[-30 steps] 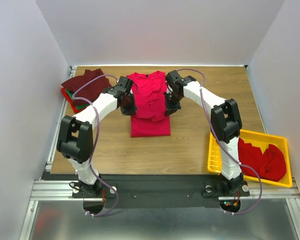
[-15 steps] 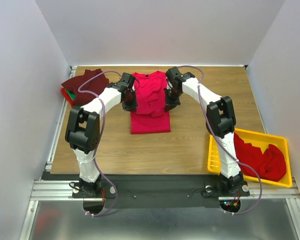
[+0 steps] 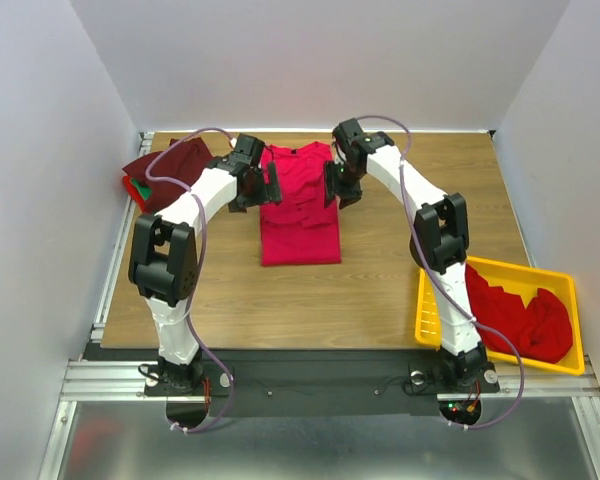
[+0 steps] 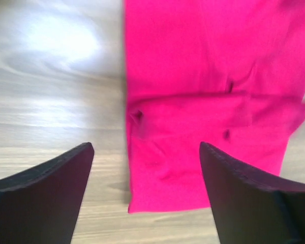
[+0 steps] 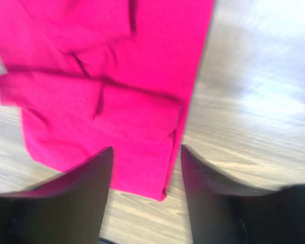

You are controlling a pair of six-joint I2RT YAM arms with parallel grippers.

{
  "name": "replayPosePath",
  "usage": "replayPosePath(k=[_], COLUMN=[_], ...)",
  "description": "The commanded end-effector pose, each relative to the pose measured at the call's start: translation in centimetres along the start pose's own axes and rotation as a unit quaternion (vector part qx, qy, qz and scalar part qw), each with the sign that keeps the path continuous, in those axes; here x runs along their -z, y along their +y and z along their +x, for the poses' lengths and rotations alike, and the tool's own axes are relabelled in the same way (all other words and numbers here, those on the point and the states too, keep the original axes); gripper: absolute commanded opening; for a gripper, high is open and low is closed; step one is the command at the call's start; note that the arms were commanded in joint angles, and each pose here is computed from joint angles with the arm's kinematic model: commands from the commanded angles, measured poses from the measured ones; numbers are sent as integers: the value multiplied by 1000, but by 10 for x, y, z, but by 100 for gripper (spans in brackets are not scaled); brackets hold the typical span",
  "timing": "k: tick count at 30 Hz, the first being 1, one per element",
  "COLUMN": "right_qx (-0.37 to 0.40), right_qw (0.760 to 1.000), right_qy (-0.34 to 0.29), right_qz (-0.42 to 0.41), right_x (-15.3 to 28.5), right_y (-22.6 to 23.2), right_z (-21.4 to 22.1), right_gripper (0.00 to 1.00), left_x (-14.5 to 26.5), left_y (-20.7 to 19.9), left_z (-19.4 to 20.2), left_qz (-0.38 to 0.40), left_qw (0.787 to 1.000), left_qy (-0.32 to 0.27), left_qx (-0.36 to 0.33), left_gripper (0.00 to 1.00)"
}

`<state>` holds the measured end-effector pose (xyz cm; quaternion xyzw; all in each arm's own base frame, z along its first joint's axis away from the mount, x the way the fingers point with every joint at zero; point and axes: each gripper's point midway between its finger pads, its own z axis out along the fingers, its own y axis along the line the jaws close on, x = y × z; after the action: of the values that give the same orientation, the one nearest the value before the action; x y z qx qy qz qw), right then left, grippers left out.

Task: Fold and stack the t-shirts
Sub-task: Fold the tshirt

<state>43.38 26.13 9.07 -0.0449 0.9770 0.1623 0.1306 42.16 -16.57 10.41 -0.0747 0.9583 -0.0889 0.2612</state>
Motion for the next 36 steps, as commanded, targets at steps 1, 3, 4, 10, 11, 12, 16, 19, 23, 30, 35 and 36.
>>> replayPosePath(k=[1,3,4,10,11,12,16,19,23,30,35,36], right_qx=[14,13,15,18,22,25,44,42,40,36,37,37], right_qw=[995,993,991,994,994,994,993,993,993,993,994,994], right_qy=[-93,-120,-133,-85,-72,-62,-19,2,23,57,68,68], right_qz=[10,7,0,-72,-78,-83,-106,-109,-110,-93,-83,-82], right_x=[56,74,86,77,70,66,46,29,12,-18,-38,-41], right_y=[4,9,14,32,36,39,56,62,66,61,58,58], right_z=[-48,-58,-60,-27,-17,-11,17,28,36,53,55,55], right_gripper=[64,70,70,67,67,67,66,65,64,63,63,63], left_x=[79,92,103,90,91,77,72,60,43,22,-6,-9], left_y=[-4,-4,-6,-33,-49,-47,-70,-80,-88,-102,-94,-92], left_z=[-78,-83,-84,-31,-23,-1,33,54,73,92,118,125], left_qz=[-12,-8,3,107,142,143,186,202,208,204,176,172], left_qw=[988,984,982,981,976,979,972,969,968,963,967,968], left_qy=[-154,-175,-187,-163,-164,-145,-136,-123,-111,-106,-71,-61], left_qx=[20,22,21,2,-8,-16,-53,-75,-91,-139,-169,-175], left_gripper=[98,99,99,98,98,98,98,98,98,99,99,99])
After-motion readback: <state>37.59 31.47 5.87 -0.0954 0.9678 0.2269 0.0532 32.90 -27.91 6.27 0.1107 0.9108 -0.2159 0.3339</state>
